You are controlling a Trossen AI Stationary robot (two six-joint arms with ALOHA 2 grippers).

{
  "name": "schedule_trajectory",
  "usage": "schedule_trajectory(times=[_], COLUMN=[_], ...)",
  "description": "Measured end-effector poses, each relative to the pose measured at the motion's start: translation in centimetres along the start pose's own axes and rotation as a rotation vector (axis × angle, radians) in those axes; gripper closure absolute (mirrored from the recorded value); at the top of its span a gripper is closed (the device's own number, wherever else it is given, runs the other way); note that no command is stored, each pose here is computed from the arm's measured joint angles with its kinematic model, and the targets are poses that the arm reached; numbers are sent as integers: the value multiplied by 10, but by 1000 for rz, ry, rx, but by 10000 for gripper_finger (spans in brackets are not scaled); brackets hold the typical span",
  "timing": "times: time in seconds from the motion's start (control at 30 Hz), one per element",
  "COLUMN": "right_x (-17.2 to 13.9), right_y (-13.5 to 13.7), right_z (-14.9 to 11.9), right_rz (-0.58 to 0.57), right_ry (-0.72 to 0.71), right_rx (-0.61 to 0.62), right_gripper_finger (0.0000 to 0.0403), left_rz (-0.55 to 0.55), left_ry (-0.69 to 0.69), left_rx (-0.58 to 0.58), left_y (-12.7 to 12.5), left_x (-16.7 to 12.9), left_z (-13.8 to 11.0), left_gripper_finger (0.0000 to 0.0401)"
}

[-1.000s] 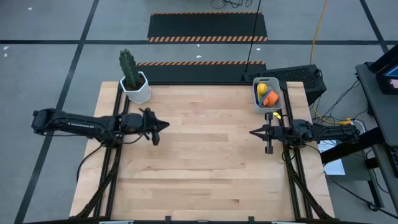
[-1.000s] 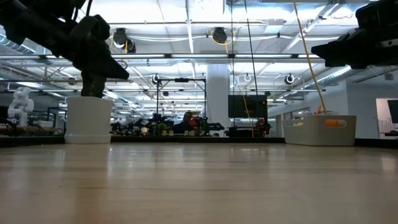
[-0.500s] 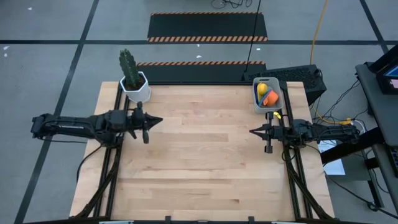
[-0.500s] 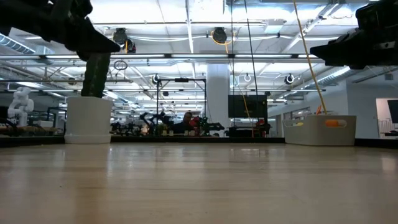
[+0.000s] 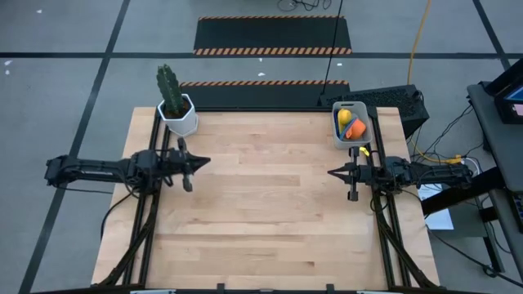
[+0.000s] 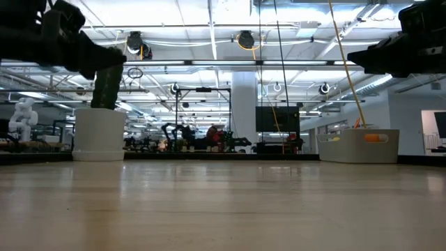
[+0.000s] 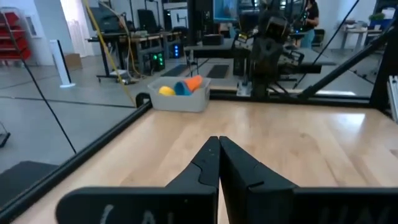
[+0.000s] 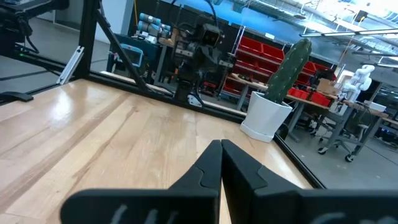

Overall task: Nest measuring cups in basket
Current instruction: Return to Home Position

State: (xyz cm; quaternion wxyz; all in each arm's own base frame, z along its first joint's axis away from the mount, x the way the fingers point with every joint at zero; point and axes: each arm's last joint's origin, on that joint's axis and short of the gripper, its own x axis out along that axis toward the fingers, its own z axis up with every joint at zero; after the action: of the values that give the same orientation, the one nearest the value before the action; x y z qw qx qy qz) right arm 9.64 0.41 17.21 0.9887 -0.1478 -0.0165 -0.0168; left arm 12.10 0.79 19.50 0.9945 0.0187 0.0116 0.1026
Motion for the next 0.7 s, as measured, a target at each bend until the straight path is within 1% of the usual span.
schedule_trajectory(times=[0.2,0.33,0.43,0.57,0.7], right_x=[0,0,0,0,0], right_y=[0,0,0,0,0], right_z=[0,0,0,0,0], right_rz=[0,0,0,0,0], right_ry=[0,0,0,0,0], right_rx=[0,0,0,0,0], right_gripper_finger=[403,403,403,403,403], left_rz=[1,-4,-15,-19,-15], left_ry=[-32,-80,-58,-36,-97], left_rx=[-14,22,45,56,57], left_y=[-1,-1,-2,-1,0], left_x=[0,-1,-3,-6,-12], left_z=[-17,-15,-23,-25,-19], left_gripper_finger=[398,399,399,399,399])
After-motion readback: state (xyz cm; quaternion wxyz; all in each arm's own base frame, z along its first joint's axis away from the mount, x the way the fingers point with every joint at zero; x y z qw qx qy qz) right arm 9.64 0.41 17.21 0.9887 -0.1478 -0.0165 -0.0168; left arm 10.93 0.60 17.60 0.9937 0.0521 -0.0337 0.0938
